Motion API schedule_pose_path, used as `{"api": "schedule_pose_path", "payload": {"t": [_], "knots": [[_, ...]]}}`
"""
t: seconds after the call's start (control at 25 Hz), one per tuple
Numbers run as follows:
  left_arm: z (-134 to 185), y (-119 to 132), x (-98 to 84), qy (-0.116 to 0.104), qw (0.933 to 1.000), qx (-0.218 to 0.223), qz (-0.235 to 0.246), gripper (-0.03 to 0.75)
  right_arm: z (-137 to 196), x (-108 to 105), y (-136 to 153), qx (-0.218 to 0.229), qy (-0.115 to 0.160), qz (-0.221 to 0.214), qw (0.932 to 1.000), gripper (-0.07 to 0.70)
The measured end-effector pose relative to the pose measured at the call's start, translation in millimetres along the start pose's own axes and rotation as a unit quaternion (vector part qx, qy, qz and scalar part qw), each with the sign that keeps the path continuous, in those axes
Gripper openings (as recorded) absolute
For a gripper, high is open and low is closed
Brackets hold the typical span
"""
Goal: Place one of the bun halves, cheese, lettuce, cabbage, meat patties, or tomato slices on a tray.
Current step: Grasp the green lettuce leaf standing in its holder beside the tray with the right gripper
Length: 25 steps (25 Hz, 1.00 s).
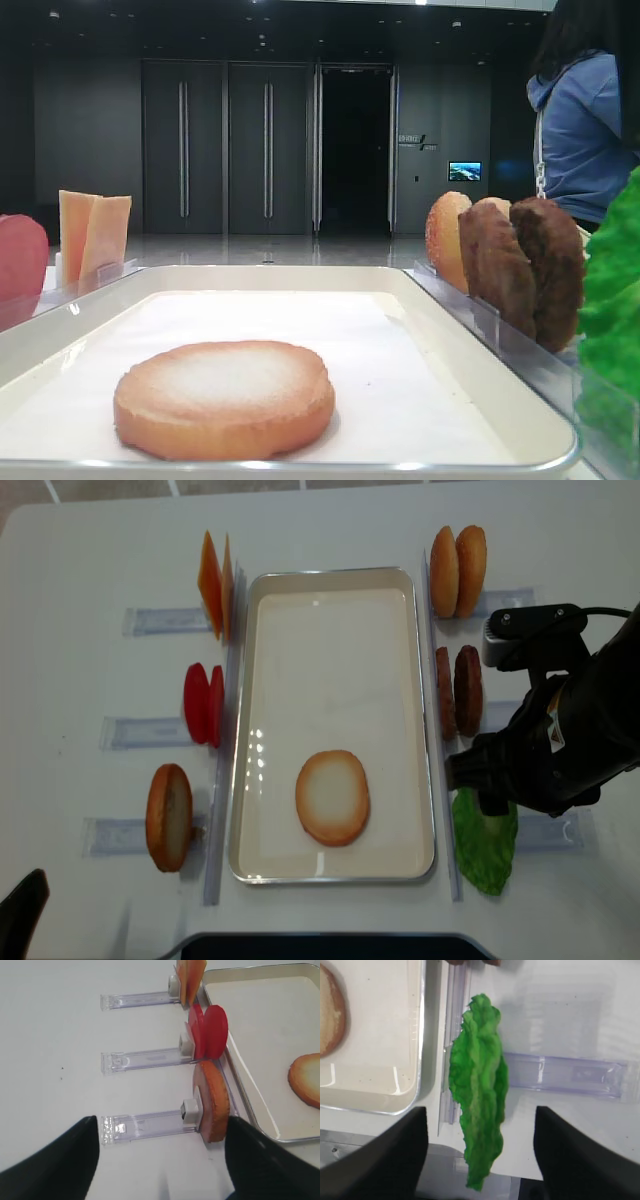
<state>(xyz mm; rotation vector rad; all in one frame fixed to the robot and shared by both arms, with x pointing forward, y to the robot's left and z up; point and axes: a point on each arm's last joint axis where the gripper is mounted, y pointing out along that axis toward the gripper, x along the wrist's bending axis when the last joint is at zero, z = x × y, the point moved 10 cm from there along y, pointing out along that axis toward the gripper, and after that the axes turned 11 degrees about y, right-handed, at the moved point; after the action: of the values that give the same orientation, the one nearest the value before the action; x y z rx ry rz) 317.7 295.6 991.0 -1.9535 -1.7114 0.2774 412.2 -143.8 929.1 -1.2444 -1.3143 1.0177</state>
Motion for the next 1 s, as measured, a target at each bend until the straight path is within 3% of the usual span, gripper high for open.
{"api": "schedule_pose_path", "payload": {"t": [0.36,0.8,1.0], "knots": [[0.0,0.0,0.0,0.000,1.0000,0.000,0.000,0.597,-2.1,2.1,4.1,0.000,-0.008,0.000,1.0000,0.382],[0.0,0.0,0.0,0.000,1.0000,0.000,0.000,0.597,-2.1,2.1,4.1,0.000,-0.016,0.000,0.9999,0.037],[0.0,0.0,0.0,0.000,1.0000,0.000,0.000,0.597,-1.5,3.7,3.4,0.001,-0.025,-0.005,0.9997,0.032]]}}
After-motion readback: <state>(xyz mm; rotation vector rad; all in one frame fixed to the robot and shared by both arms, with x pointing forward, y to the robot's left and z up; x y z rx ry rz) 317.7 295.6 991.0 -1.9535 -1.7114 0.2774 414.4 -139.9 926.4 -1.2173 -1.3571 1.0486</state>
